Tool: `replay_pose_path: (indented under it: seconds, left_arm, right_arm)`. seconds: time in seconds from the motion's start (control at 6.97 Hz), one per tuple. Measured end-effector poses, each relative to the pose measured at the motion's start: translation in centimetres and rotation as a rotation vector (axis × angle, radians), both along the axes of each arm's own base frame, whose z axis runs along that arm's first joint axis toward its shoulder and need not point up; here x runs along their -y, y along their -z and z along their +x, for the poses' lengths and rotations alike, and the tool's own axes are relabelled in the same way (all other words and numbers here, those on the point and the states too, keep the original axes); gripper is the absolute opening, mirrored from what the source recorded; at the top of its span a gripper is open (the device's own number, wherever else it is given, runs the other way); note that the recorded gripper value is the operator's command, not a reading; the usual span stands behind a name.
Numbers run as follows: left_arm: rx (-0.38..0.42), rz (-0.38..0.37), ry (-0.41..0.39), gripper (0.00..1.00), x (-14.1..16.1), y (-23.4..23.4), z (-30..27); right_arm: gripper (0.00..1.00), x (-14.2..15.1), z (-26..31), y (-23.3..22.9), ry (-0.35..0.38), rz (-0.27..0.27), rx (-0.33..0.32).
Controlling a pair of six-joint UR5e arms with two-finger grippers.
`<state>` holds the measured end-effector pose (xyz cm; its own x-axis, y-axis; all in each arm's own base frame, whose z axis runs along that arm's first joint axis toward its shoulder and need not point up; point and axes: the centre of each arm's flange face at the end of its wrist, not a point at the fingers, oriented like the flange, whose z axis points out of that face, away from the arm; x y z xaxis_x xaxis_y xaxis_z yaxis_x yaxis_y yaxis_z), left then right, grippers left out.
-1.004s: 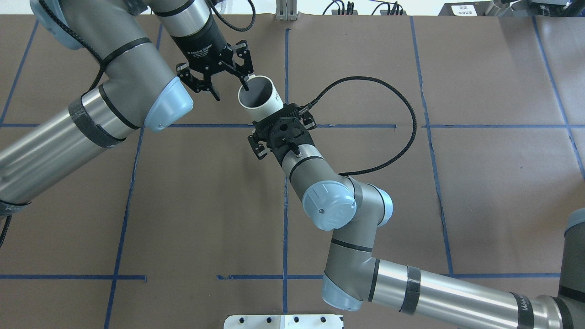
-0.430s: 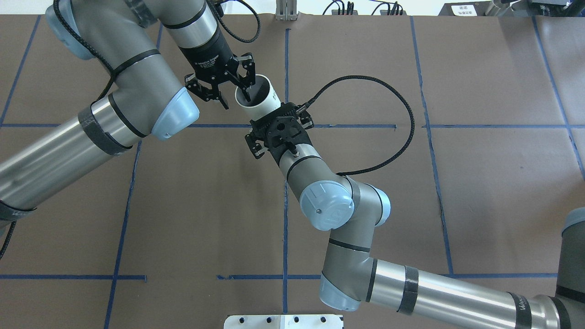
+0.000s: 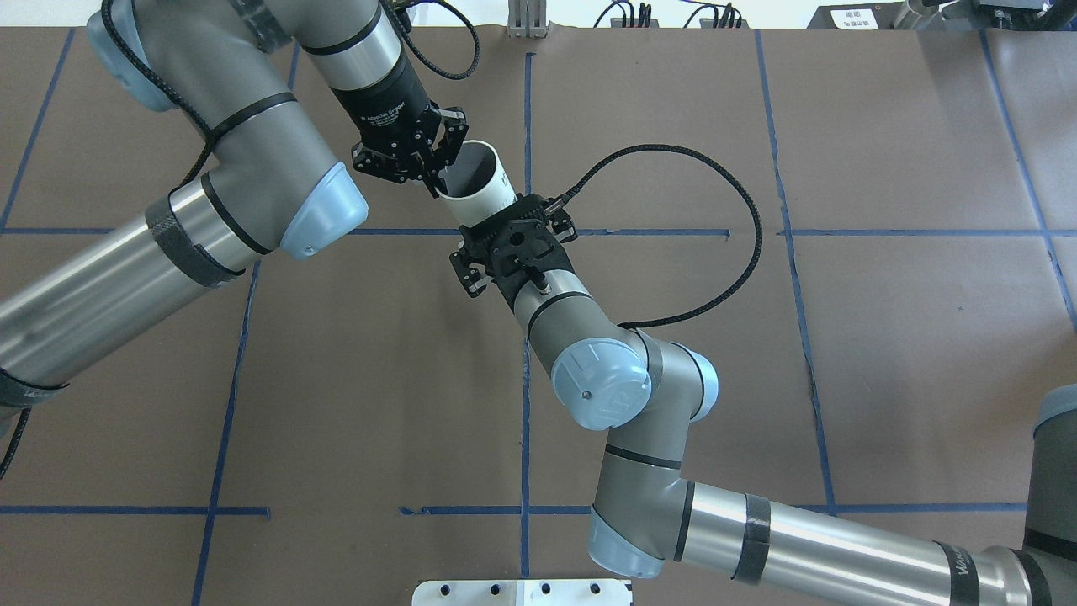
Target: Left arm hands cup to right arm to dump lemon
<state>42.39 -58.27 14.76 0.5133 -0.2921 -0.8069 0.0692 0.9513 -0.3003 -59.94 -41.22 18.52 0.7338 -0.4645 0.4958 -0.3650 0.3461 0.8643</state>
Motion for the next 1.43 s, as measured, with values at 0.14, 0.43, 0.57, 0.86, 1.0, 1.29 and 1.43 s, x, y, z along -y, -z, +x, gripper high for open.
replay_pose_path:
  seconds: [0.14,0.43,0.57,0.86,1.0,1.29,1.43]
  left_arm:
    - [0.002,-0.009,0.005,0.0,0.1,0.0,0.1]
    - [0.008,-0.028,0.019,0.0,1.1,-0.1,0.3]
    - [0.006,-0.031,0.037,0.0,2.8,-0.4,0.4]
    - [0.006,-0.012,0.086,0.0,7.9,-3.0,-1.6]
    - [0.017,0.01,0.101,0.0,9.8,-5.1,-4.0]
    - [0.045,0.067,0.104,0.0,10.8,-11.7,-10.5]
    - [0.057,0.109,0.096,0.0,9.9,-15.3,-14.0]
  right_arm:
    - [0.98,-0.3,-0.1,-0.1,0.002,0.0,0.0]
    - [0.98,-0.8,-0.4,-0.4,0.008,0.0,-0.002]
    - [0.99,-1.1,-0.6,-0.5,0.009,0.0,-0.004]
    - [1.0,-1.5,-0.7,-0.5,-0.001,0.003,-0.002]
    - [1.0,-1.5,-0.7,-0.4,-0.004,0.004,0.002]
    - [1.0,-0.6,0.1,-0.1,-0.019,0.006,0.009]
    - [1.0,1.0,1.2,0.2,-0.03,-0.001,0.006]
